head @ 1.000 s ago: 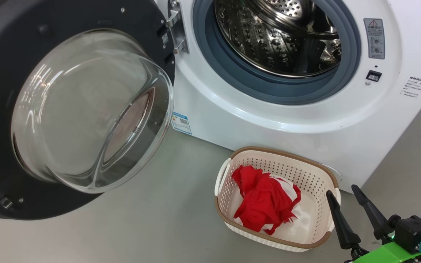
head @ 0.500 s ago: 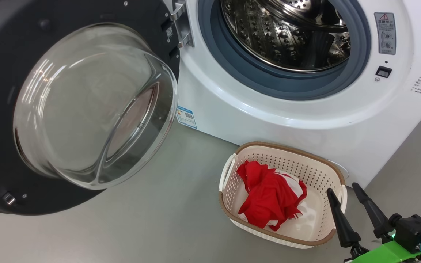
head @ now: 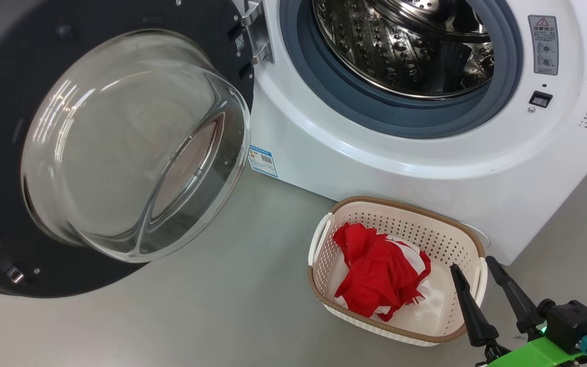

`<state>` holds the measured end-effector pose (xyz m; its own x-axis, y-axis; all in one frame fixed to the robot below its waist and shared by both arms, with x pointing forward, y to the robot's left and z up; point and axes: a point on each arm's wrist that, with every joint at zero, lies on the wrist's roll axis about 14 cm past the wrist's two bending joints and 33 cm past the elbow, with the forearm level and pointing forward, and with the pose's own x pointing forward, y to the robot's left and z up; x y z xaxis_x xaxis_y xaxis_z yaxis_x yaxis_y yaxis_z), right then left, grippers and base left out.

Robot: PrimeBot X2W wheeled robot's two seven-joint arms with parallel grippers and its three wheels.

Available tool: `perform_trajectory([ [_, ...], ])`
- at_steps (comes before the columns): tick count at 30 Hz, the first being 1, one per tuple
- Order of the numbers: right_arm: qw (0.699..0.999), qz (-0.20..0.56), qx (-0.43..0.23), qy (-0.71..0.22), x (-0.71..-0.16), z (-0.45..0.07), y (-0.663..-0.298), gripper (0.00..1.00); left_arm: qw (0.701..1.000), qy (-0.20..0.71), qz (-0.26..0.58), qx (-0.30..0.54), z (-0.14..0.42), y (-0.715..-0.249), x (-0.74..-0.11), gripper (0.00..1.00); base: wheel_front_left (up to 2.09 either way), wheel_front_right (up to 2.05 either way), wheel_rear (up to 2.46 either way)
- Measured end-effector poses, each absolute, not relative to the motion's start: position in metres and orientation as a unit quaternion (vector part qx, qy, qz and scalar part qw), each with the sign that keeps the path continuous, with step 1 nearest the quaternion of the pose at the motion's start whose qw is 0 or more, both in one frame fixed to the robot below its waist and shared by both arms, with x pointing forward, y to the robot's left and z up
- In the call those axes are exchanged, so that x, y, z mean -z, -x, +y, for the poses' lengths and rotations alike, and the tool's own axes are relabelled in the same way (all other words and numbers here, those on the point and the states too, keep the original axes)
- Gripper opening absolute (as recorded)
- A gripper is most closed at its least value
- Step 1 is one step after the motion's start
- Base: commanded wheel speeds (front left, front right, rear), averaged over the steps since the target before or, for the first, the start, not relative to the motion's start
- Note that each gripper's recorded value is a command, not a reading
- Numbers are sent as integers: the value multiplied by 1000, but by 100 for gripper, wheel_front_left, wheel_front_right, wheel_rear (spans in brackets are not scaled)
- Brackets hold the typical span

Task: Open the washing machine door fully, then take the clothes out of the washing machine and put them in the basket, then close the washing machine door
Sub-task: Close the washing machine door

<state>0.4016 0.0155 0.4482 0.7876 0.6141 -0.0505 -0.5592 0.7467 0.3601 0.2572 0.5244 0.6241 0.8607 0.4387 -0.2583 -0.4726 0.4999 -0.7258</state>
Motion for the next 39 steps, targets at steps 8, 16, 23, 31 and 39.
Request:
perform_trajectory([
  [8, 932, 81, -313, -166, -450, 15, -402, 100, 863, 441, 102, -222, 499, -253, -596, 0, 0, 0, 0],
  [16, 933, 77, -310, -166, -453, 13, -402, 100, 877, 426, 124, -183, 481, -248, -597, 0, 0, 0, 0],
  [23, 934, 72, -307, -166, -456, 11, -402, 100, 890, 419, 120, -137, 459, -252, -605, 0, 0, 0, 0],
  [31, 939, 66, -295, -166, -459, 3, -405, 100, 897, 411, 142, -75, 422, -268, -601, 0, 0, 0, 0],
  [39, 942, 63, -286, -166, -460, -4, -405, 100, 909, 388, 150, -21, 395, -283, -612, 0, 0, 0, 0],
])
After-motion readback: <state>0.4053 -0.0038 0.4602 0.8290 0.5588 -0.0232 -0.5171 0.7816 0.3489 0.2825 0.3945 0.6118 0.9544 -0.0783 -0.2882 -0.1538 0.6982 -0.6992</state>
